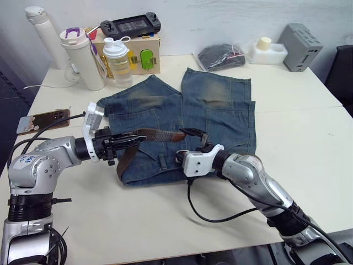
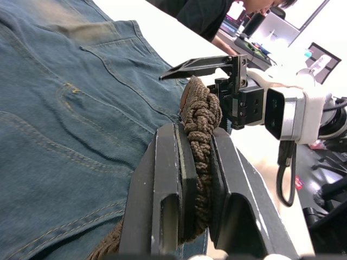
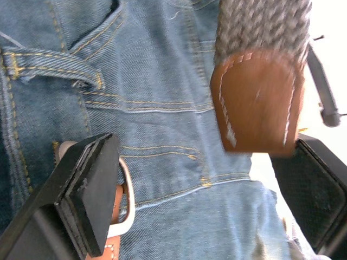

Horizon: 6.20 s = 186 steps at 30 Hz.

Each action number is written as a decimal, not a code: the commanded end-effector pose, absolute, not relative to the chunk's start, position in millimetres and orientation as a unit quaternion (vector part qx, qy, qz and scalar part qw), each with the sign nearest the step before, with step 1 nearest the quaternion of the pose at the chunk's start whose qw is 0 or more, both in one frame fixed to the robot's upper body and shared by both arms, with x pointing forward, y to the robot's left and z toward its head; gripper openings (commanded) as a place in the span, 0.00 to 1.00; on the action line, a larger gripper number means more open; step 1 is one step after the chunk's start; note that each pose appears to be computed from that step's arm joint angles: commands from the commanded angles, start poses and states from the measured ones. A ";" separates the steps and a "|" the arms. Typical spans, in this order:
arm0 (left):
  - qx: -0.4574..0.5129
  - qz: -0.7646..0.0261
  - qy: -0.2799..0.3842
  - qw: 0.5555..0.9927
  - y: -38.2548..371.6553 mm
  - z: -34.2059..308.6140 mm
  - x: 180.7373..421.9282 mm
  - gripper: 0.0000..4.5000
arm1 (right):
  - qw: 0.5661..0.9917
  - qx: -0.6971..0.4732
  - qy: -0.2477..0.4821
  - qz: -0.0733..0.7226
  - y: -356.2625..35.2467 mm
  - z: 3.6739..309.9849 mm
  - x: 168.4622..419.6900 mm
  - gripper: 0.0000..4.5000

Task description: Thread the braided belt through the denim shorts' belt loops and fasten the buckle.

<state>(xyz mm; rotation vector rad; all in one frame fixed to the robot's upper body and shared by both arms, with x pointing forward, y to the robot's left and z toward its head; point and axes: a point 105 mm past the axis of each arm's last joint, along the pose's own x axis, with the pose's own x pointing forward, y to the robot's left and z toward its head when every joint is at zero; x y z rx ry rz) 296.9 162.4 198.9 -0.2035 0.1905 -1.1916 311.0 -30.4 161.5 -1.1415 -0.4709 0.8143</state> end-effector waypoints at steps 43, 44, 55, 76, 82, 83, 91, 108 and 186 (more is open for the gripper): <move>-0.181 -0.533 0.097 0.821 155.8 200.1 295.1 0.00 | 0.762 -0.511 -0.312 0.248 -14.2 182.5 317.1 0.13; -0.180 -0.533 0.099 0.821 156.0 199.4 294.8 0.00 | 0.762 -0.511 -0.312 0.247 -14.4 182.6 317.3 0.07; 0.061 -0.481 0.106 0.868 172.3 175.6 308.6 0.40 | 0.747 -0.524 -0.285 0.293 -31.2 186.4 307.1 0.00; 0.083 -0.439 0.056 0.893 202.5 206.4 277.0 0.77 | 0.756 -0.545 -0.217 0.292 -46.5 192.4 320.2 0.00; 0.028 -0.471 0.051 0.880 174.2 196.6 288.0 0.77 | 0.716 -0.563 -0.295 0.290 -33.7 203.6 311.7 0.00; 0.008 -0.477 0.048 0.877 170.6 197.7 291.0 0.77 | 0.704 -0.568 -0.308 0.294 -29.9 203.1 309.3 0.00; -0.074 -0.551 0.069 0.828 149.7 200.4 297.7 0.77 | 0.651 -0.592 -0.368 0.300 -17.2 197.9 311.8 0.00; -0.061 -0.533 0.093 0.839 145.7 187.3 316.9 0.00 | 0.666 -0.578 -0.373 0.290 -14.9 202.8 311.3 0.51; -0.452 -0.477 0.092 0.749 128.5 219.8 263.2 0.80 | 0.672 -0.602 -0.351 0.250 -40.3 218.9 330.4 0.00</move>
